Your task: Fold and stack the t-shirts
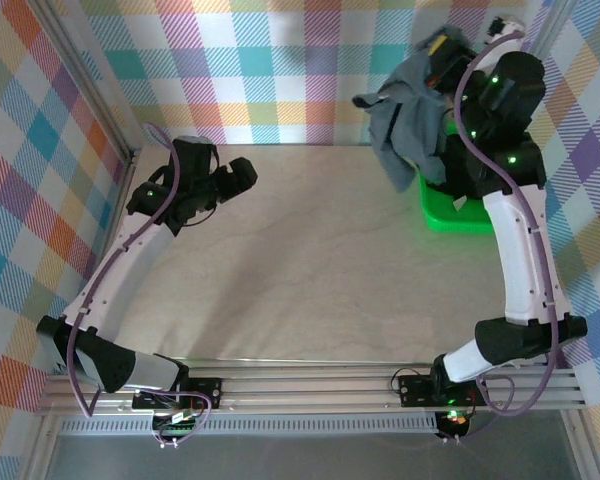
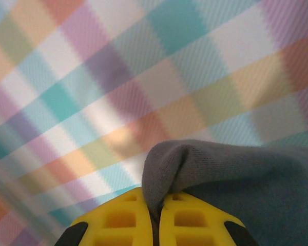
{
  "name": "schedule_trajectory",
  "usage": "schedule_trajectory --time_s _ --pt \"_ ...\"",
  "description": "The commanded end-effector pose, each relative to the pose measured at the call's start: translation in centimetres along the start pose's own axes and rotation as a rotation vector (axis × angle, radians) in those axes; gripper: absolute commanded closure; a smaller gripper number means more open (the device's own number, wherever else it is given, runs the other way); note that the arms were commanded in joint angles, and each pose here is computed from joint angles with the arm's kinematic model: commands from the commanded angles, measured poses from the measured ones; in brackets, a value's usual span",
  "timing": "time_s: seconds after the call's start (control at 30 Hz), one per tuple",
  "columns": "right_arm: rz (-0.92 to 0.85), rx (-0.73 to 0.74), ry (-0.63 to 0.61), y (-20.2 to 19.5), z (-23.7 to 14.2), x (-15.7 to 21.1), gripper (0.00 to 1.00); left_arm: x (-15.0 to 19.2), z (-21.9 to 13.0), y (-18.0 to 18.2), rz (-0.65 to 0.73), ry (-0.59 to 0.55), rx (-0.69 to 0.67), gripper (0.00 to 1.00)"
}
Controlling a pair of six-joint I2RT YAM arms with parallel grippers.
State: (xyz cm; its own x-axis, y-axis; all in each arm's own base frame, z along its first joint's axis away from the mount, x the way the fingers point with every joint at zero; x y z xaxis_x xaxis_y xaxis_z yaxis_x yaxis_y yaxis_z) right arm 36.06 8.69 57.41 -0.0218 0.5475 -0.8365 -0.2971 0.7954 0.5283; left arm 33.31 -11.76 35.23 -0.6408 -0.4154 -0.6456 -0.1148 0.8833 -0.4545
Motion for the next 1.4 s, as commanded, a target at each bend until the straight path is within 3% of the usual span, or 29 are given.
schedule_trajectory --time_s 0.0,0.13,0.3,0.33,0.4,0.5,0.6,0.77,0.87,1.07,1.13,1.37 --pt "-0.012 -0.149 0.042 4.6 -1.4 1.1 1.00 -1.5 -2.4 1.3 -0.007 -0.088 -0.146 0.09" --pt "0.044 -0.181 0.227 8.0 -1.9 9.4 1.00 -2.0 -3.7 1.5 0.008 -0.121 -0.158 0.09" --pt "0.217 -0.162 0.593 10.0 -3.6 23.9 1.00 -0.9 -3.6 2.4 -0.016 -0.079 -0.180 0.08" --pt "0.247 -0.159 0.660 10.1 -3.9 26.2 0.97 -0.4 -3.2 2.6 -0.029 -0.054 -0.186 0.08" --pt "0.316 -0.181 0.804 9.9 -4.6 29.8 0.77 1.0 -2.4 3.4 -0.071 0.011 -0.202 0.08" --pt "0.245 -0.131 0.829 7.9 -6.0 30.6 0.52 3.4 -1.5 4.6 -0.138 0.106 -0.223 0.08" --pt "0.132 -0.033 0.764 4.8 -7.1 29.6 0.37 5.7 -0.7 5.4 -0.193 0.179 -0.218 0.08" --pt "0.133 0.206 0.791 -3.6 -7.2 29.5 0.36 9.7 1.4 6.6 -0.293 0.334 -0.221 0.09" --pt "0.103 0.323 0.871 -7.0 -7.1 31.1 0.36 12.2 2.1 8.3 -0.342 0.436 -0.323 0.10" --pt "0.081 0.408 1.097 -9.7 -6.6 37.0 0.36 14.7 3.5 11.8 -0.400 0.480 -0.421 0.13" --pt "0.102 0.411 1.157 -10.1 -5.9 38.8 0.37 14.8 4.8 12.9 -0.441 0.485 -0.409 0.18" --pt "0.157 0.375 1.227 -10.3 -0.9 43.8 0.38 14.1 10.2 14.4 -0.459 0.454 -0.326 0.33"
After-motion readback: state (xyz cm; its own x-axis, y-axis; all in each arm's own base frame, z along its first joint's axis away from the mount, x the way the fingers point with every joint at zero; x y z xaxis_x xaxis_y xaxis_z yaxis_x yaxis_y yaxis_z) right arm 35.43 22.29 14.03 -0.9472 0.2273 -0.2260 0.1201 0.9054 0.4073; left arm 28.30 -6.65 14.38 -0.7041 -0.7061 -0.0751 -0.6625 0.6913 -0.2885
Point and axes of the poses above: each hand's point on the last joint's axis, 136 mm out from that joint toward the fingers, its own z axis out along the fingers, its own y axis along the line the jaws close on, x = y × z, the point moved 6 cm from there along -z, back along the fingers, and after that the axes turned 3 degrees about z, right-handed, at the moved point
